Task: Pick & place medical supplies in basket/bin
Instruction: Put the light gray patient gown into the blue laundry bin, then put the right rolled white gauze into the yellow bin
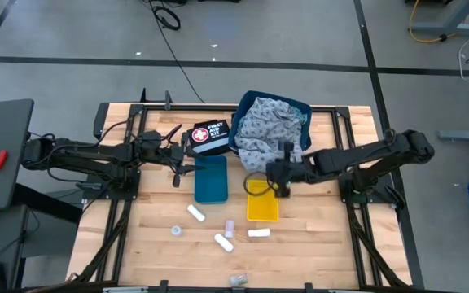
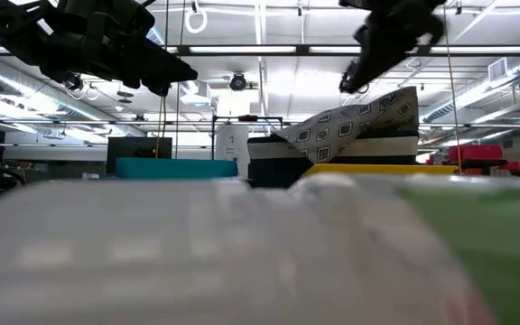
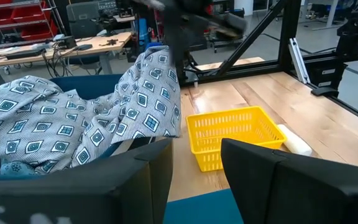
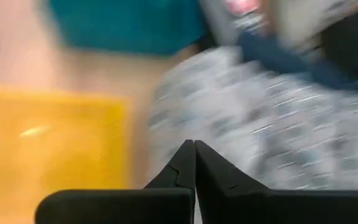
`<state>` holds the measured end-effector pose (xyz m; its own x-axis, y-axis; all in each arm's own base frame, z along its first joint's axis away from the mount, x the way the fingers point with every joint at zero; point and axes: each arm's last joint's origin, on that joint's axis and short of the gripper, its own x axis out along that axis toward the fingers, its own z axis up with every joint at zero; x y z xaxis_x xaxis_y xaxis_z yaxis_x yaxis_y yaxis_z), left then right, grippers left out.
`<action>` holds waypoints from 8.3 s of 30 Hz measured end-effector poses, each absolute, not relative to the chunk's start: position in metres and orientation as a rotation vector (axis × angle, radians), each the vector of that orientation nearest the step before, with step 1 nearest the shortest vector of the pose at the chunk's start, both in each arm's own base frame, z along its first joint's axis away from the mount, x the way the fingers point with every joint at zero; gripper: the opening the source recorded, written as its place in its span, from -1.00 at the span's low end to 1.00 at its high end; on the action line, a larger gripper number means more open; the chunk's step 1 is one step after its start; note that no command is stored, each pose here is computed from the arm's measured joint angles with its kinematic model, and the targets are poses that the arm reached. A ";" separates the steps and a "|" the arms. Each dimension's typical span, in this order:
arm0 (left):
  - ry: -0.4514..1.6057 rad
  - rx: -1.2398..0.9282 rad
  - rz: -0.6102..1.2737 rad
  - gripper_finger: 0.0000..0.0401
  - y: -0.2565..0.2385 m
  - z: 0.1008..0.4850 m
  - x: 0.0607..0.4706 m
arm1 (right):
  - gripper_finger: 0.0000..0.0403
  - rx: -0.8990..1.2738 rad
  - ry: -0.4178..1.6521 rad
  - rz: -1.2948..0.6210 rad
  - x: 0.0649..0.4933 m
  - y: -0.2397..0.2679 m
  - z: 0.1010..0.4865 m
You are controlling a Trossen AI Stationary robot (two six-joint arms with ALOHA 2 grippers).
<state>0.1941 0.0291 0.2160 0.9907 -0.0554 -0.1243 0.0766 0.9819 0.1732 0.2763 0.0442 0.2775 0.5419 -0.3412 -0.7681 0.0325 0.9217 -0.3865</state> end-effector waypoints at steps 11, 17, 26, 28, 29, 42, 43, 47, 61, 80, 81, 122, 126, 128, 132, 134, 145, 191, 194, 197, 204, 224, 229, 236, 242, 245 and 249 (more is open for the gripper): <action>0.117 0.183 -0.066 -0.29 0.029 0.216 0.194 | -0.99 -0.213 1.146 -0.071 0.259 0.069 0.235; 0.106 0.183 -0.065 -0.29 0.029 0.217 0.194 | -1.00 -0.338 1.155 -0.240 0.271 0.049 0.216; 0.105 0.181 -0.069 -0.29 0.029 0.217 0.194 | -1.00 -0.508 0.978 -0.363 0.288 0.041 0.231; 0.108 0.181 -0.069 -0.29 0.029 0.217 0.194 | -1.00 -0.537 0.952 -0.415 0.291 0.038 0.233; 0.109 0.181 -0.071 -0.29 0.029 0.217 0.194 | -1.00 -0.542 0.948 -0.435 0.291 0.034 0.234; 0.111 0.174 -0.073 -0.29 0.029 0.217 0.194 | -1.00 -0.486 1.007 -0.683 0.292 -0.035 0.236; 0.111 0.175 -0.073 -0.29 0.029 0.217 0.194 | -1.00 -0.459 1.014 -0.673 0.292 -0.041 0.235; 0.112 0.174 -0.073 -0.29 0.029 0.217 0.194 | -1.00 -0.349 1.042 -0.634 0.290 -0.065 0.232; 0.127 0.169 -0.086 -0.29 0.028 0.215 0.194 | -1.00 -0.165 1.011 -0.460 0.309 -0.098 0.202; 0.132 0.170 -0.086 -0.29 0.028 0.215 0.194 | -0.89 -0.274 0.855 -0.525 0.288 -0.075 0.257; 0.132 0.170 -0.086 -0.29 0.028 0.215 0.194 | -0.94 -0.261 0.870 -0.498 0.288 -0.076 0.255; 0.129 0.171 -0.085 -0.29 0.029 0.215 0.194 | -1.00 -0.078 1.537 -0.819 0.216 -0.050 0.232; 0.123 0.172 -0.085 -0.29 0.029 0.215 0.194 | -1.00 -0.134 1.384 -0.810 0.217 -0.042 0.246; 0.122 0.172 -0.085 -0.29 0.028 0.216 0.194 | -1.00 -0.166 1.304 -0.768 0.218 -0.036 0.254; 0.117 0.162 -0.101 -0.29 0.028 0.216 0.194 | -1.00 -0.213 1.131 -0.665 0.221 -0.020 0.269; 0.105 0.147 -0.136 -0.29 0.027 0.217 0.194 | -1.00 -0.236 1.057 -0.596 0.225 -0.010 0.276; 0.155 0.096 -0.226 -0.29 0.009 0.212 0.195 | -1.00 -0.290 0.731 -0.221 0.250 0.047 0.293; 0.412 0.137 -0.110 0.41 -0.029 0.189 0.187 | 0.11 -0.112 0.830 0.144 0.286 0.155 0.214; 0.417 0.137 -0.110 0.41 -0.029 0.189 0.187 | 0.11 -0.080 0.792 0.143 0.285 0.165 0.214; 0.425 0.139 -0.107 0.41 -0.029 0.187 0.188 | 0.11 -0.068 0.804 0.139 0.283 0.174 0.208; 0.452 0.126 -0.100 0.41 -0.029 0.182 0.191 | 0.11 -0.078 0.863 0.133 0.288 0.192 0.194; 0.474 0.129 -0.094 0.41 -0.030 0.175 0.196 | 0.10 -0.181 1.084 0.033 0.302 0.194 0.149; 0.463 0.138 -0.104 0.41 -0.030 0.176 0.197 | 0.00 -0.191 1.112 0.040 0.304 0.193 0.141; 0.426 0.139 -0.120 0.41 -0.031 0.179 0.198 | -0.13 -0.159 1.114 0.081 0.309 0.195 0.133; 0.411 0.137 -0.133 0.41 -0.031 0.181 0.199 | -0.38 -0.148 1.120 0.108 0.310 0.197 0.130; 0.406 0.137 -0.133 0.41 -0.031 0.181 0.199 | -0.70 -0.145 1.114 0.119 0.310 0.199 0.130; 0.401 0.139 -0.134 0.41 -0.031 0.181 0.199 | -0.85 -0.166 1.100 0.163 0.307 0.206 0.131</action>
